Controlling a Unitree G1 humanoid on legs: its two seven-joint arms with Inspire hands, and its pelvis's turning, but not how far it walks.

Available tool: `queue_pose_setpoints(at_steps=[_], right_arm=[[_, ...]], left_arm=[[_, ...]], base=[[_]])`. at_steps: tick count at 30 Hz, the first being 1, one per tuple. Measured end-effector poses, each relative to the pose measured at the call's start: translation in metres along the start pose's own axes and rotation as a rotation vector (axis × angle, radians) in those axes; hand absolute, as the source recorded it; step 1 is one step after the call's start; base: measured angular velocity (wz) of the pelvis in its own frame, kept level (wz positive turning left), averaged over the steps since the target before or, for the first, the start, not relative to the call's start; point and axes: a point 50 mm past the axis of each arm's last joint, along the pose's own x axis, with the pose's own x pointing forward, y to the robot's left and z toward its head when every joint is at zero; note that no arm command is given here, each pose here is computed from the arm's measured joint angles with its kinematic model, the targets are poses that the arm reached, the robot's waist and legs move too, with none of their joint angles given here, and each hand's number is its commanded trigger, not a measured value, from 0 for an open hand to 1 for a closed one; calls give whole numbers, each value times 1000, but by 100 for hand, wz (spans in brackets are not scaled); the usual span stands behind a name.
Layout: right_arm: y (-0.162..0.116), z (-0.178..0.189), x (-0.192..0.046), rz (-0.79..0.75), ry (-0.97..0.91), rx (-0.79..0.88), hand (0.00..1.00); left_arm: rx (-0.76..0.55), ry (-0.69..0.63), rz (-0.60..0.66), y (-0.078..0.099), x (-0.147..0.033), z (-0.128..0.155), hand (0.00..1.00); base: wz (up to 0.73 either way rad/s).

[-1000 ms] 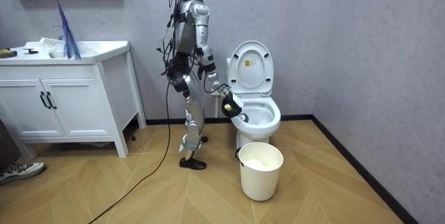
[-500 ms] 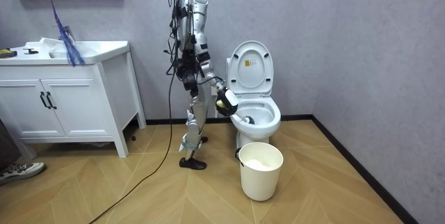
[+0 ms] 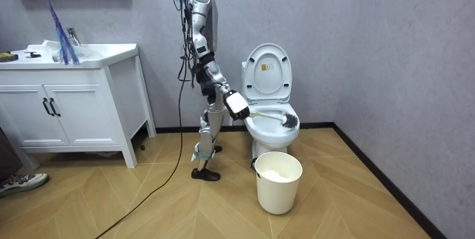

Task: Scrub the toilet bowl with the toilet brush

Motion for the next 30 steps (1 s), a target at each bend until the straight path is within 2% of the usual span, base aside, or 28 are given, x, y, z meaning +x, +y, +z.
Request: queue_pose_setpoints(at_steps=[8, 13, 14, 15, 23, 30], right_arm=[[-9, -2, 1, -93, 43, 169, 100], [-16, -5, 1, -169, 75, 286, 100], [-17, -6, 2, -176, 76, 292, 11], [-18, -7, 1, -192, 81, 297, 0], [-8, -21, -6, -203, 168, 373, 0], [8, -39, -14, -139, 251, 334, 0]], left_arm=[[-46, 58, -27, -9, 0, -9, 0], [-96, 94, -9, -4, 1, -16, 0], [-100, 101, -7, -4, 0, -18, 0], [-104, 114, -7, -4, 0, -21, 0], [-109, 113, -12, -5, 2, -17, 0], [-104, 130, -36, -11, 1, -20, 0]], base=[[-9], [-5], [-25], [-17], [-6], [0]])
